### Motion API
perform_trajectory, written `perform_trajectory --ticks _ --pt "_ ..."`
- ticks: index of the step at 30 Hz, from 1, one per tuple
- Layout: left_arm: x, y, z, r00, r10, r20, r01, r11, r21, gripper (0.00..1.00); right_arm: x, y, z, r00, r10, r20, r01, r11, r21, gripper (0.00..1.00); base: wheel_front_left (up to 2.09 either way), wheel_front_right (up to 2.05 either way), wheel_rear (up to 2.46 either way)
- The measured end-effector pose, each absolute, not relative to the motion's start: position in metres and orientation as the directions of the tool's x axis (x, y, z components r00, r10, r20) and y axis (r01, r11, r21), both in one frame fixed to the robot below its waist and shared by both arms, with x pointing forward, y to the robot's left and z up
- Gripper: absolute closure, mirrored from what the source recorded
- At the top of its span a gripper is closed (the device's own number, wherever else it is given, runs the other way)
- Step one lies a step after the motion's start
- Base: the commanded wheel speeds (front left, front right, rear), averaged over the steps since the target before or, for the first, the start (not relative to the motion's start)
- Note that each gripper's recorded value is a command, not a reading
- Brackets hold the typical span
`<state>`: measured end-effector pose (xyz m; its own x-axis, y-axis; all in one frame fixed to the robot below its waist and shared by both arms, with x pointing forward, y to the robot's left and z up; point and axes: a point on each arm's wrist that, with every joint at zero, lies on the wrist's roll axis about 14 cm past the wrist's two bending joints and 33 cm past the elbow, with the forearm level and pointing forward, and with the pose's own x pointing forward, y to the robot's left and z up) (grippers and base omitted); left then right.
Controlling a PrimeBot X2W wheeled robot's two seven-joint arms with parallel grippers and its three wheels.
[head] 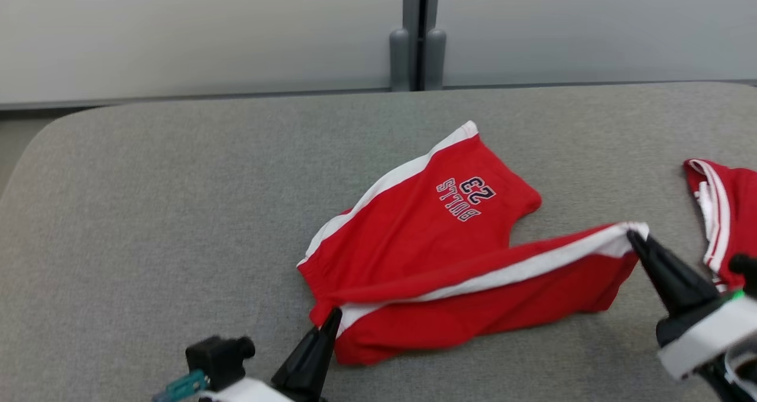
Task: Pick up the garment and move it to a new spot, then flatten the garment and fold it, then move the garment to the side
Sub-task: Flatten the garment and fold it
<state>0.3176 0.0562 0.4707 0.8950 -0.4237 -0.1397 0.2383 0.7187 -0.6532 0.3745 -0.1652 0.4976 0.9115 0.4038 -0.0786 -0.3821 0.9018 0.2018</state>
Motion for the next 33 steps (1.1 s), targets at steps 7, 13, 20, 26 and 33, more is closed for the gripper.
perform_trajectory --ticks 7,13,20,26,33 --pt "0.383 0.059 0.475 0.901 -0.406 -0.151 0.240 0.758 -0.606 1.00 0.474 -0.143 0.510 0.860 0.497 -0.113 -0.492 0.868 0.073 1.00 0.00 0.00 0.00" --pt "0.412 0.070 0.444 0.898 -0.371 -0.239 0.172 0.793 -0.584 1.00 0.531 -0.109 0.476 0.808 0.556 -0.195 -0.551 0.830 0.083 1.00 0.00 0.00 0.00" --pt "0.435 0.096 0.421 0.908 -0.292 -0.302 0.094 0.842 -0.531 1.00 0.572 -0.074 0.442 0.757 0.603 -0.251 -0.599 0.794 0.101 1.00 0.00 0.00 0.00" --pt "0.443 0.111 0.408 0.917 -0.230 -0.326 0.032 0.856 -0.516 1.00 0.590 -0.059 0.426 0.733 0.622 -0.275 -0.621 0.777 0.102 0.98 0.00 0.00 0.00" --pt "0.443 0.102 0.397 0.905 -0.238 -0.352 0.027 0.859 -0.511 0.00 0.589 -0.063 0.413 0.712 0.614 -0.340 -0.621 0.777 0.102 0.00 0.00 0.00 0.00"
